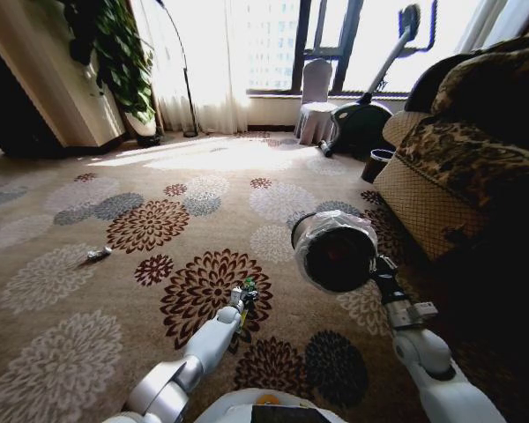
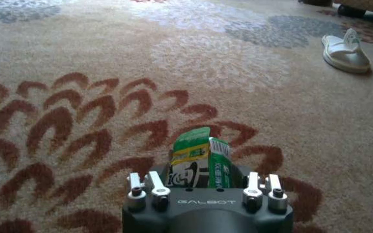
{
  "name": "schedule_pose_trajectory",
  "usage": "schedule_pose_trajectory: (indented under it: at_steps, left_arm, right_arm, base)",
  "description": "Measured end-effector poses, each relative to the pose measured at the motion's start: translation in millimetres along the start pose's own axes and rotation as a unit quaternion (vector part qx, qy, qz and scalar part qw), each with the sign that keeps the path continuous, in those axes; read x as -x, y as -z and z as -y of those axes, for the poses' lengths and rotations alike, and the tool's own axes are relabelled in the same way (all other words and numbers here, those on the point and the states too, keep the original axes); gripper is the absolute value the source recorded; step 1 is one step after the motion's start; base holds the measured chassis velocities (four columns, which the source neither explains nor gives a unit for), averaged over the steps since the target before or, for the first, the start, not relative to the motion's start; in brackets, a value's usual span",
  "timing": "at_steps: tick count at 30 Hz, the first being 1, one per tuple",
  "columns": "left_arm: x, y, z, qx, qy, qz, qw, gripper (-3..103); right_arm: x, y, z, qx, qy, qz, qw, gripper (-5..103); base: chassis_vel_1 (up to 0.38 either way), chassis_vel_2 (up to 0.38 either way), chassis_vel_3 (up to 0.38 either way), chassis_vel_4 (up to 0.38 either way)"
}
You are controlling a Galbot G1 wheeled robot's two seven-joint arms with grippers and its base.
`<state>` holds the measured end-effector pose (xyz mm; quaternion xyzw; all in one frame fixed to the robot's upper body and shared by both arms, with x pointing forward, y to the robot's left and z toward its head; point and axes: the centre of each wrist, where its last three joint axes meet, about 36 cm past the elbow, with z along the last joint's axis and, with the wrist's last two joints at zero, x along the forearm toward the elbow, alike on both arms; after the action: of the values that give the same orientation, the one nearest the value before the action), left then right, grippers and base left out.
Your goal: Pick up the trash from the ground and place it into the trash bin.
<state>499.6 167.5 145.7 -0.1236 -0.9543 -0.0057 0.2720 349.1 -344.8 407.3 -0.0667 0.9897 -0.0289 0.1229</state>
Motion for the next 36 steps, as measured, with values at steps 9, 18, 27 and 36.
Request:
schedule_pose_trajectory:
  at_steps: [9,18,27,36]
  left_arm:
    - [-1.5,-1.2,-8.3,-0.013,0.008,-0.01,0.9998,38]
    - [-12.3,0.8,-16.1,-0.021,0.008,-0.002,0.9997,6]
    - [-73.6,13.6,-23.7,-0.044,-0.004,0.072,0.9964,0]
    - [-172.4,29.4,-41.7,-0.04,-0.028,0.249,0.9673,0]
  right_arm:
    - [0.0,0.0,0.0,0.0,0.0,0.0,1.0,0]
    - [0.0,0.0,0.0,0.0,0.0,0.0,1.0,0]
    - [0.0,0.0,0.0,0.0,0.0,0.0,1.0,0]
    - [0.0,0.0,0.0,0.0,0.0,0.0,1.0,0]
  base:
    - [0.0,0.0,0.0,0.0]
    - [0.0,0.0,0.0,0.0]
    - [0.0,0.0,0.0,0.0]
    - [0.0,0.0,0.0,0.0]
